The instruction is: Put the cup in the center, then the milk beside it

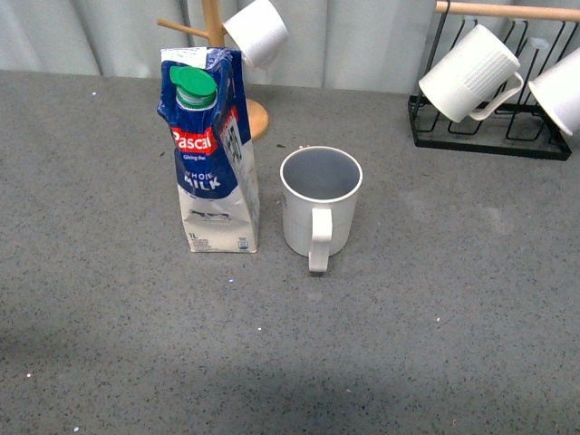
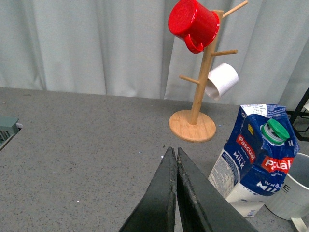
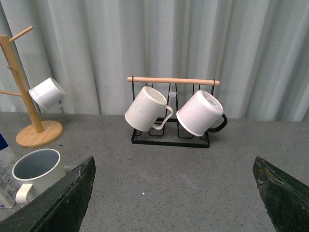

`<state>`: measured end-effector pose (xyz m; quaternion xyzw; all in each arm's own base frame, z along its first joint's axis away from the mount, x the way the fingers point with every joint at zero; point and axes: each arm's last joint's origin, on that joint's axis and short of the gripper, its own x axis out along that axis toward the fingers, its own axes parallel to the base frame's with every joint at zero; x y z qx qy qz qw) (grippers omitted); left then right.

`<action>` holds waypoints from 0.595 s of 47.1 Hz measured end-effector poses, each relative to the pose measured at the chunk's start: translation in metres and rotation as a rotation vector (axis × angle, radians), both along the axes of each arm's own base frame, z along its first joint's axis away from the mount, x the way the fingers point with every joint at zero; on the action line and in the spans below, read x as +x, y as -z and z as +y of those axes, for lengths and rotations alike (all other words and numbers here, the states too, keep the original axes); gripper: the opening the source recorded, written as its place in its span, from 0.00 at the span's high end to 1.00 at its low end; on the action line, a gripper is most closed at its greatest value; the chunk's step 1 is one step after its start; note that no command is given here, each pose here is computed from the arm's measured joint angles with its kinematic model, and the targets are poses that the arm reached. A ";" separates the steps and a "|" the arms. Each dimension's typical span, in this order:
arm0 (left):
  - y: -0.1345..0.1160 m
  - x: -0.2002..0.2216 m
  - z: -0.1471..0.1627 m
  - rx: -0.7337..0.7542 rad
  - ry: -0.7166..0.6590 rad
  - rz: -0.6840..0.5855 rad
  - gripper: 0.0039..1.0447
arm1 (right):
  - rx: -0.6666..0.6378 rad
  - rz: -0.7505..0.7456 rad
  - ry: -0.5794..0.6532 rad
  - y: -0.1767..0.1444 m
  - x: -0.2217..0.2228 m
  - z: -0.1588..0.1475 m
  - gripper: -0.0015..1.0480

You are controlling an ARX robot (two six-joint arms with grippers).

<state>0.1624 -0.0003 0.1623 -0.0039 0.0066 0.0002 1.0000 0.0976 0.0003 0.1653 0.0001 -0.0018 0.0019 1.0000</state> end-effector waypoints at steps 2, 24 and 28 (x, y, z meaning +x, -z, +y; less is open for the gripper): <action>0.000 -0.003 0.000 0.000 0.002 0.000 0.96 | 0.000 0.000 0.000 0.000 0.000 0.000 0.09; -0.007 -0.026 0.000 0.000 0.002 -0.022 0.96 | 0.000 0.000 0.000 0.000 0.000 0.000 0.09; -0.009 -0.031 0.000 0.000 0.002 -0.027 0.96 | 0.000 0.000 0.000 0.000 0.000 0.000 0.09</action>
